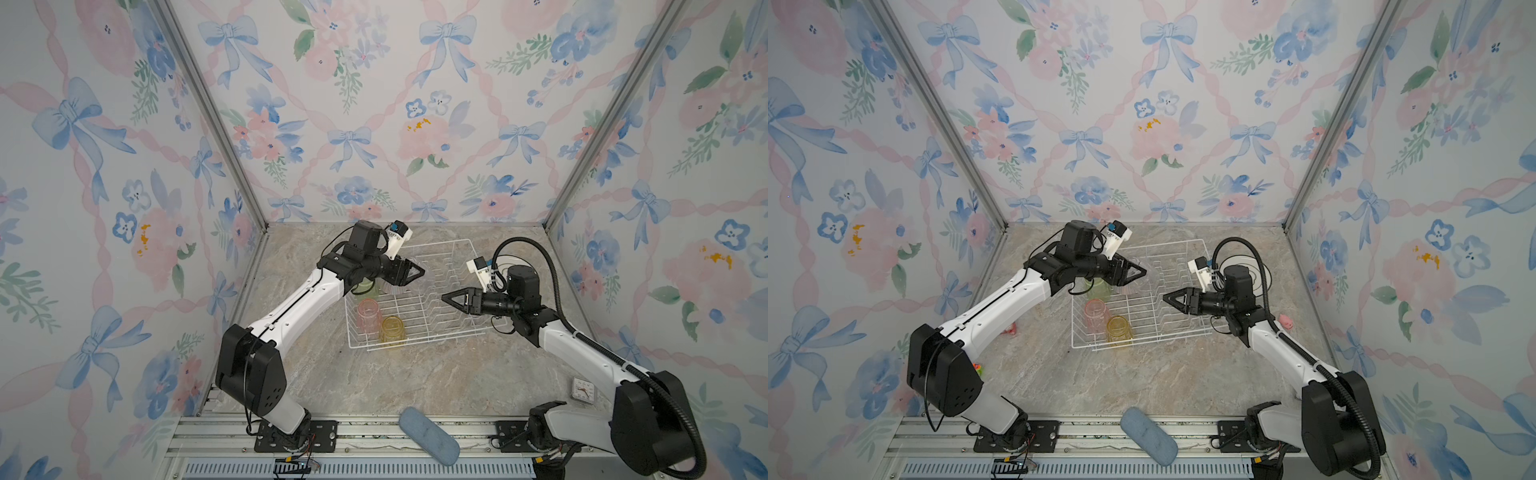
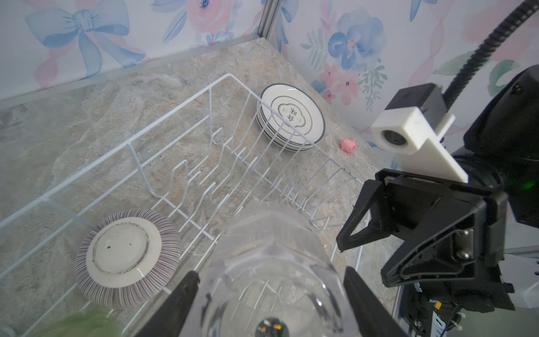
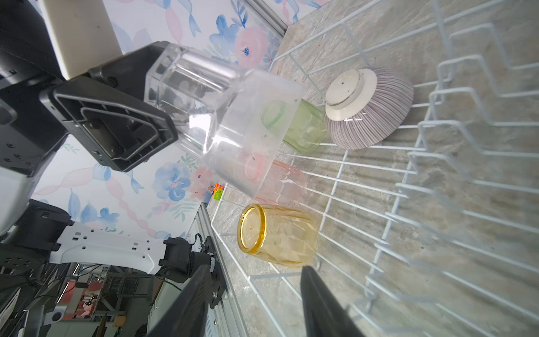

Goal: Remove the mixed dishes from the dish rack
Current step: 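Lift the clear glass toward the right gripper while the right gripper reaches for it, then grasp the clear glass with the right gripper and open the left gripper, then carry the clear glass with the right gripper down onto the table near the robot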

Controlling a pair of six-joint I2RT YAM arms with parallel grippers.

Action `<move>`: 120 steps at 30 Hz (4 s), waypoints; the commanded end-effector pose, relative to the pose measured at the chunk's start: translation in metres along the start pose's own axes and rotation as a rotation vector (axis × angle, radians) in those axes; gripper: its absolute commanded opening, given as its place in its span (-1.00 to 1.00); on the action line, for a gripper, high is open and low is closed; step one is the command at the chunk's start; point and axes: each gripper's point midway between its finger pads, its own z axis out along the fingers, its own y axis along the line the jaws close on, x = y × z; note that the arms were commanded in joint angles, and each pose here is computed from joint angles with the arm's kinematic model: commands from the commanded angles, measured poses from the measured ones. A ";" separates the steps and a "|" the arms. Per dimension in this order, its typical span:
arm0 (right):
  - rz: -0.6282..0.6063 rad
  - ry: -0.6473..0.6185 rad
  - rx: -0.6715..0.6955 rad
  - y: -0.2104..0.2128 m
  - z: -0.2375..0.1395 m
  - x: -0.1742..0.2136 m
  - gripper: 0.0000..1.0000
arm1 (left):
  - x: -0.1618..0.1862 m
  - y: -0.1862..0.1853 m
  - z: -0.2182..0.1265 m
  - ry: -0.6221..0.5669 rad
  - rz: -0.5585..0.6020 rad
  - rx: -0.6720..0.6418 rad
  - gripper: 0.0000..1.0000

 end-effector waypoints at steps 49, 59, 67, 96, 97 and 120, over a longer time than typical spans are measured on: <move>-0.045 -0.172 -0.304 0.064 0.032 -0.057 -1.00 | -0.003 -0.026 -0.016 -0.229 -0.081 0.304 -0.11; -0.096 -0.150 -0.239 0.070 0.027 -0.056 -1.00 | 0.003 -0.020 -0.018 -0.234 -0.064 0.257 0.07; -0.202 -0.062 -0.027 0.069 0.009 -0.044 -1.00 | -0.010 0.005 -0.048 -0.268 0.016 0.000 0.50; -0.256 0.465 1.061 0.039 -0.170 0.098 -1.00 | 0.060 0.057 -0.082 -0.007 0.041 -0.507 0.44; -0.246 0.492 1.076 0.035 -0.169 0.104 -1.00 | 0.062 0.058 -0.082 -0.002 0.038 -0.509 0.44; -0.021 0.631 1.080 -0.061 -0.107 0.168 -1.00 | 0.096 0.068 -0.056 0.113 0.016 -0.459 0.48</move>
